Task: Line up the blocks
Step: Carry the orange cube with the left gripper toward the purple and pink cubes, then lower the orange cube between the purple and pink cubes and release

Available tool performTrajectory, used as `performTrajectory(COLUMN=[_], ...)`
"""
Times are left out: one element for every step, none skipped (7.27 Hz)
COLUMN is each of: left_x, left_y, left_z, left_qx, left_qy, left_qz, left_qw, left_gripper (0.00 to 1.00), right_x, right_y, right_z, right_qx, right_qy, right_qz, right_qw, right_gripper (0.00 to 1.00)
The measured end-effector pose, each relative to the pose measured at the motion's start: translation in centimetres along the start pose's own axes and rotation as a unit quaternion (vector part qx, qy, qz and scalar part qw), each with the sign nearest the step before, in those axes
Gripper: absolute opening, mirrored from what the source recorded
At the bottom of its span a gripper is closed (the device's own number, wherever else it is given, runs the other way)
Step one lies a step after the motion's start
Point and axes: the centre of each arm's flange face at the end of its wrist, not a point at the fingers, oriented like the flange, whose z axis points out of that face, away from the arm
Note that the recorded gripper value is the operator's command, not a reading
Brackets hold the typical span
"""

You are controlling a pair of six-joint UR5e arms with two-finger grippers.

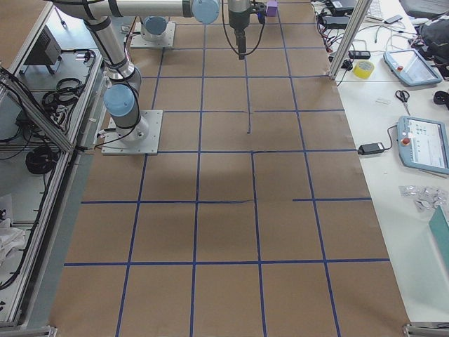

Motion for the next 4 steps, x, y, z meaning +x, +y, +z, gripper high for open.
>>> performTrajectory(left_x=[-2.2,-3.8,-5.2,-5.9], left_y=[-1.4,-3.2,-5.3,-6.7], left_z=[1.4,2.4,3.2,4.3], left_qx=[0.014,0.033,0.057,0.068], left_qy=[-0.006,-0.01,-0.013,-0.004], left_qz=[0.009,-0.001,-0.028,-0.065], left_qw=[0.9998,0.9994,0.9979,0.9955], left_gripper=[0.0,0.0,0.0,0.0], right_x=[0.0,0.0,-0.1,-0.2], right_y=[0.0,-0.1,-0.1,-0.2], right_z=[0.0,0.1,0.3,0.7], right_qx=[0.0,-0.001,-0.003,-0.006], right_qy=[0.0,0.0,0.0,-0.001], right_qz=[0.0,0.0,0.001,0.002], right_qw=[1.0,1.0,1.0,1.0], right_gripper=[1.0,1.0,1.0,1.0])
